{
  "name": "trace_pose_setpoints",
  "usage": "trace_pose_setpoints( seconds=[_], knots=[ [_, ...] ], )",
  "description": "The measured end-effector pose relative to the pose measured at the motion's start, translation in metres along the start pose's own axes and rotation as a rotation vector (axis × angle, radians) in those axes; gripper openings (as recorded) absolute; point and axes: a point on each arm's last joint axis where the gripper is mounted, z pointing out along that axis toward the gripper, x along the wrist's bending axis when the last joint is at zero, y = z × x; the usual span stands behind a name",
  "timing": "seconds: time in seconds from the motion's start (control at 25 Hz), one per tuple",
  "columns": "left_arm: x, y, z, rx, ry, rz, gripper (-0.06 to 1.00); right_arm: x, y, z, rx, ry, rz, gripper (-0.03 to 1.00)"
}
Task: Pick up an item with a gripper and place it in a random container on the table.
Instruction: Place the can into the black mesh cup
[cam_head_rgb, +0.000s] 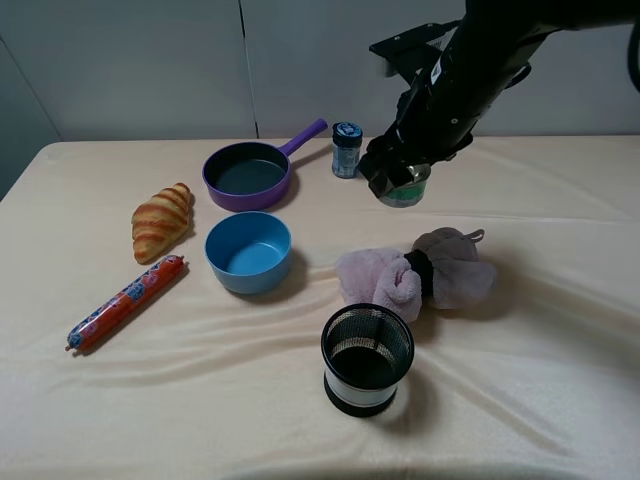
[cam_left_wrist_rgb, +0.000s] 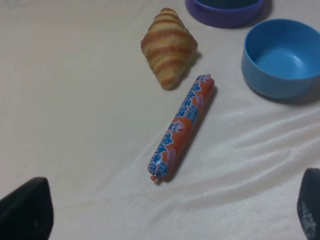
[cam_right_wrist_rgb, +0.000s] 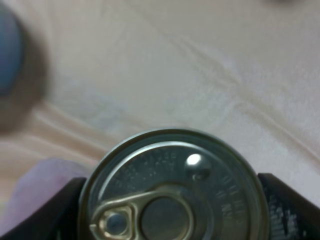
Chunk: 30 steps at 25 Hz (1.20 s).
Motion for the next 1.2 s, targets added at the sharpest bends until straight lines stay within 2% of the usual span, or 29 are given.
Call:
trace_pose_setpoints(
  seconds=[0.2, 0.4, 0.92, 1.2],
  knots=[
    [0.0, 0.0, 0.0, 0.0, 0.0, 0.0, 0.99, 0.015, -0.004, -0.018, -0.012, 0.002, -0.009, 0.49],
    [0.0, 0.0, 0.0, 0.0, 0.0, 0.0, 0.99, 0.034, -0.008, -0.027, 0.022, 0.022, -0.032, 0.49],
    [0.0, 0.0, 0.0, 0.0, 0.0, 0.0, 0.99, 0.09, -0.018, -0.033, 0.076, 0.081, -0.12, 0.49],
    [0.0, 0.0, 0.0, 0.0, 0.0, 0.0, 0.99, 0.107, -0.028, -0.033, 0.108, 0.104, -0.153, 0.49]
  ],
)
